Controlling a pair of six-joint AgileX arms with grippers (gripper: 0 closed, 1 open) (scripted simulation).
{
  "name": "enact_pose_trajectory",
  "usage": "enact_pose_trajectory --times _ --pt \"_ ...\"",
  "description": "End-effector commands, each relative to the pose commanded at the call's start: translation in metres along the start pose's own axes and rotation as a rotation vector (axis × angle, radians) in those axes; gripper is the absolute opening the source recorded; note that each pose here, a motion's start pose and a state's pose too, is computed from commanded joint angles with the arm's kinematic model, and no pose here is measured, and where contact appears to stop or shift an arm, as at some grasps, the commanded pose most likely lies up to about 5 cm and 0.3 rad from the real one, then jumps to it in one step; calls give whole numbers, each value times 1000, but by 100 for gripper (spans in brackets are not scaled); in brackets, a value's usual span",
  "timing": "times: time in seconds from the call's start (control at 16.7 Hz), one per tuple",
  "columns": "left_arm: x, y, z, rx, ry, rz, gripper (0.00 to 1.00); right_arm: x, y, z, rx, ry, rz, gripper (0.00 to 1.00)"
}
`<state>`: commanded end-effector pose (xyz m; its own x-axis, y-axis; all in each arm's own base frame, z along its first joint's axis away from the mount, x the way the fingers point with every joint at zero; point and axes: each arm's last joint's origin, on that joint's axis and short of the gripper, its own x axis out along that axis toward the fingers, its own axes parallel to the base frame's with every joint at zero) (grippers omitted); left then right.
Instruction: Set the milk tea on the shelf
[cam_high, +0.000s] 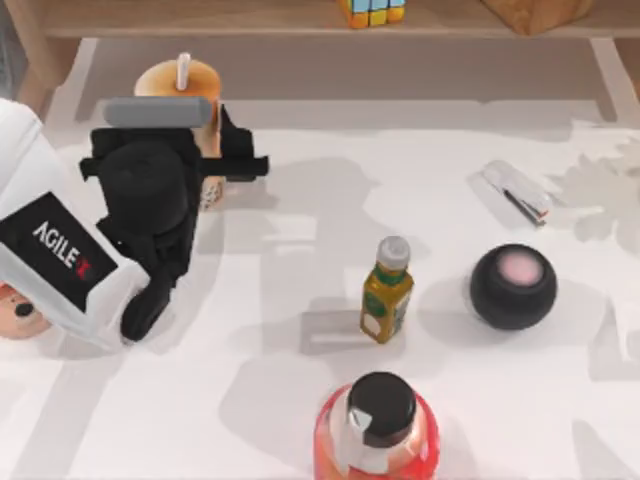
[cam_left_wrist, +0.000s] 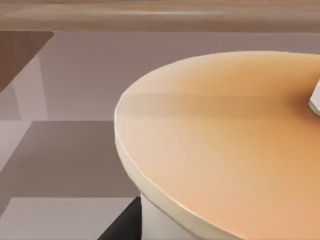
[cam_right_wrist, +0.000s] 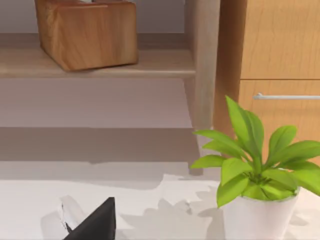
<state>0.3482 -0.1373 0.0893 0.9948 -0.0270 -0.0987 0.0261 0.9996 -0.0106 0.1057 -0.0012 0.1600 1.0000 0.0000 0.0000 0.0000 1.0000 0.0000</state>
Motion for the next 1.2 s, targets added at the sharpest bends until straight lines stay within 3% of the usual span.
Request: enact_pose_trajectory --times 0.96,1.2 --pt "-1 -1 9 3 0 -2 0 0 0 0 0 0 0 100" --pt "1 -14 50 -55 -97 -47 0 0 0 0 0 0 0 100"
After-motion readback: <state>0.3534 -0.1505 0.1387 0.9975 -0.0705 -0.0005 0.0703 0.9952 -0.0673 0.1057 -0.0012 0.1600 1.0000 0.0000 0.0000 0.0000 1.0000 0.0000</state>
